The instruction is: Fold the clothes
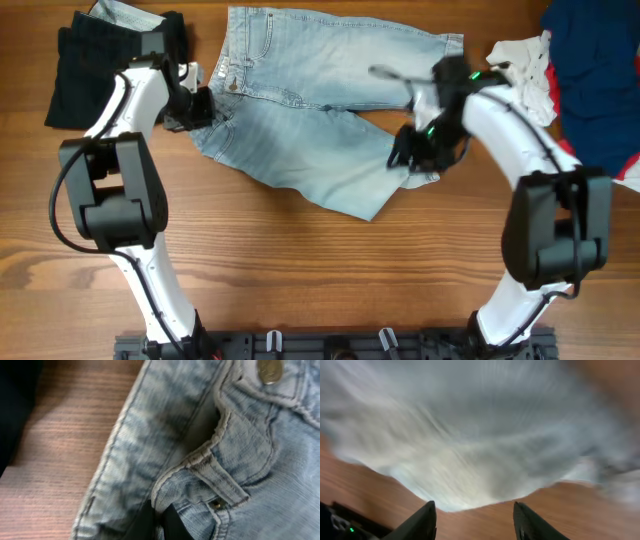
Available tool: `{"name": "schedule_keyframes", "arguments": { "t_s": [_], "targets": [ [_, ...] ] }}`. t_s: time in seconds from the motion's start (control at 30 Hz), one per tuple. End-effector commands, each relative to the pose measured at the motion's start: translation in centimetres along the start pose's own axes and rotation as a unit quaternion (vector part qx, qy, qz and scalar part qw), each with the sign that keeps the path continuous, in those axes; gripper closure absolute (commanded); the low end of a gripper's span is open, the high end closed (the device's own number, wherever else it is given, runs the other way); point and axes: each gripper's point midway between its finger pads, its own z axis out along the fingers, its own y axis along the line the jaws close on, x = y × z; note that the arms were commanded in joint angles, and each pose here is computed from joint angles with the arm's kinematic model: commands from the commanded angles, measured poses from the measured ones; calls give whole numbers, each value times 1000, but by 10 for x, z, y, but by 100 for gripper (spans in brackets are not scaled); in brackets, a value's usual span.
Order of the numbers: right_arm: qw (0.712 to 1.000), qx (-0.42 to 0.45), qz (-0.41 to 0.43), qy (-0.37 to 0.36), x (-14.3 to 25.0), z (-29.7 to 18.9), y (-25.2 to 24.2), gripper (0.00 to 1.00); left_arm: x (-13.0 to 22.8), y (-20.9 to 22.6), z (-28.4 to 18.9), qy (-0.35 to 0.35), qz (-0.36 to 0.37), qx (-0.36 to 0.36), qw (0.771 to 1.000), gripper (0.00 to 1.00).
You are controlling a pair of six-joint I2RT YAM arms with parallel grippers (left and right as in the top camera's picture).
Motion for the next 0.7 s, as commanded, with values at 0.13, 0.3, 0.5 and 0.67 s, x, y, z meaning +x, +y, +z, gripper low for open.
{"name": "schedule_keyframes", "arguments": {
  "t_s": [0.13,0.3,0.5,0.67],
  "targets": [
    [998,21,49,28,33,17,-9,50,1,-5,4,2,-7,9,1000,96],
    [1000,16,22,-2,28,29,0,47,1,-5,4,2,-7,9,1000,96],
    [999,-10,-21,-39,17,53,14,48,1,-5,4,3,-7,9,1000,96],
    [998,40,-13,-36,22,52,-3,96,1,-5,4,3,-7,9,1000,96]
  ]
}}
